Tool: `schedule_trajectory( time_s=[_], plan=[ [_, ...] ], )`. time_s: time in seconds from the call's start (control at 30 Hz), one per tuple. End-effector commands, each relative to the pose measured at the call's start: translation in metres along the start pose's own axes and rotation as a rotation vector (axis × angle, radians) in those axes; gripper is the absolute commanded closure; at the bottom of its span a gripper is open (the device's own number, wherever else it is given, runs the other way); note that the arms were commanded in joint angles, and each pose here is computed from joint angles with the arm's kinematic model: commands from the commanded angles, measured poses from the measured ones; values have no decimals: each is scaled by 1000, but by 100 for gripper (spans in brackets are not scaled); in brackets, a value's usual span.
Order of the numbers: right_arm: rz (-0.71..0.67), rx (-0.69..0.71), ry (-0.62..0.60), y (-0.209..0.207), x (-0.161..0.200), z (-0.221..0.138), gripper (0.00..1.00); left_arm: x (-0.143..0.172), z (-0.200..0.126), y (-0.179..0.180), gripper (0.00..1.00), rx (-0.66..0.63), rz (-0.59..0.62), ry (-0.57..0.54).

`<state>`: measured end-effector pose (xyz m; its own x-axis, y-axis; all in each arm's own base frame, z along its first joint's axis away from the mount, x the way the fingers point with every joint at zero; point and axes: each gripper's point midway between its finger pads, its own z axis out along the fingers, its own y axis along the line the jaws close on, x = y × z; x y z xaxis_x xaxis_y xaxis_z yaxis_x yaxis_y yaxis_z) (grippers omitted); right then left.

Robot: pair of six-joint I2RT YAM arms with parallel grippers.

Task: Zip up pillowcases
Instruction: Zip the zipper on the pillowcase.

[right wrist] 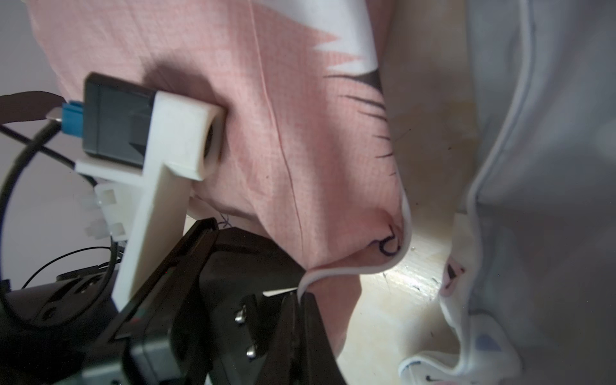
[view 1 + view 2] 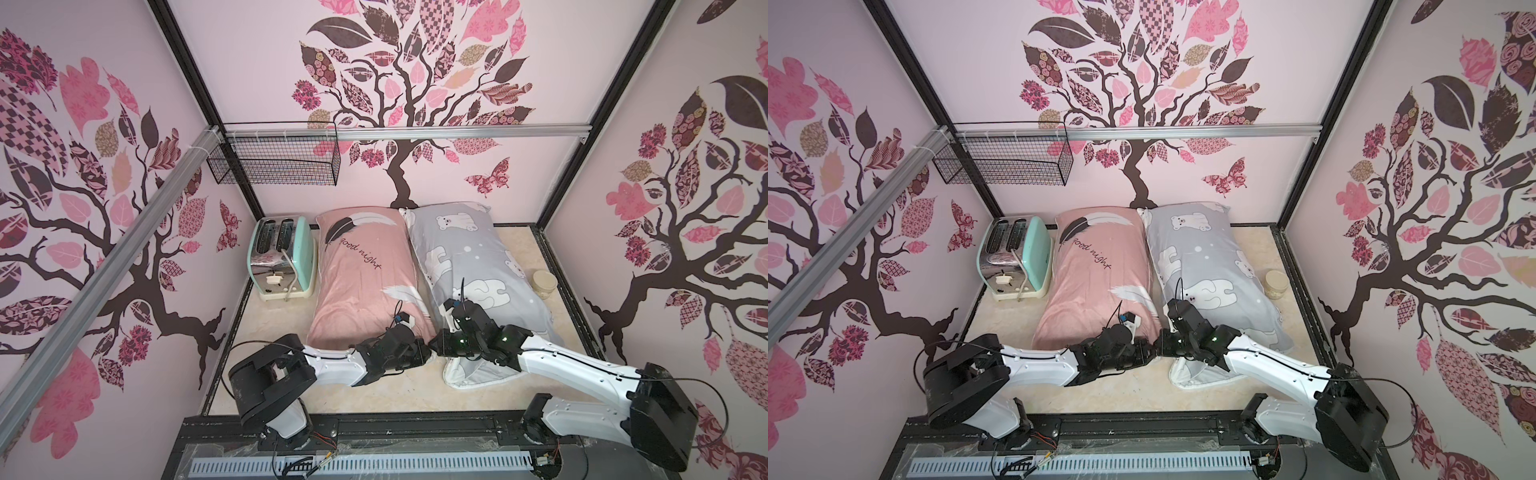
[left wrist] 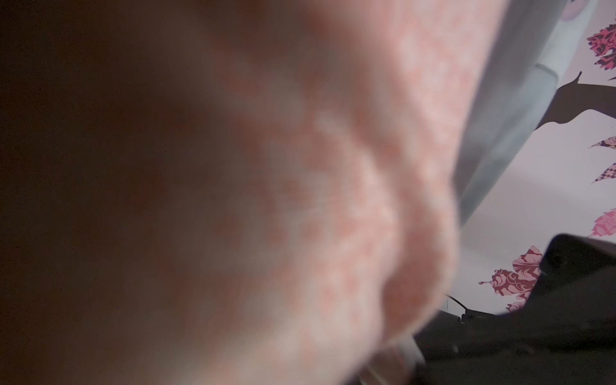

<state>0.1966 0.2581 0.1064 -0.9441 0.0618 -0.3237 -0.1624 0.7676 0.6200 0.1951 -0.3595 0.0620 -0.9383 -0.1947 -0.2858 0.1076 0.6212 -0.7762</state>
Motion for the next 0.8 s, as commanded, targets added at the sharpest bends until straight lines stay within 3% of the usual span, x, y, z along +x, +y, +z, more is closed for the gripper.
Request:
schedule_trajectory(
  time_s=[0.0, 0.2, 0.37, 0.77],
  plan=[
    [14, -98, -12, 21, -6, -5, 100, 1, 4, 0, 98, 46, -29, -10],
    [-8, 108, -62, -12, -16, -8, 100, -7, -24, 9, 99, 19, -31, -84],
    [-13, 187, -83, -24, -22, -7, 100, 0, -32, -8, 100, 128, -61, -52],
    [-7, 154, -64, -20, -19, 0, 100, -11, -31, -47, 99, 185, -7, -49]
  ],
)
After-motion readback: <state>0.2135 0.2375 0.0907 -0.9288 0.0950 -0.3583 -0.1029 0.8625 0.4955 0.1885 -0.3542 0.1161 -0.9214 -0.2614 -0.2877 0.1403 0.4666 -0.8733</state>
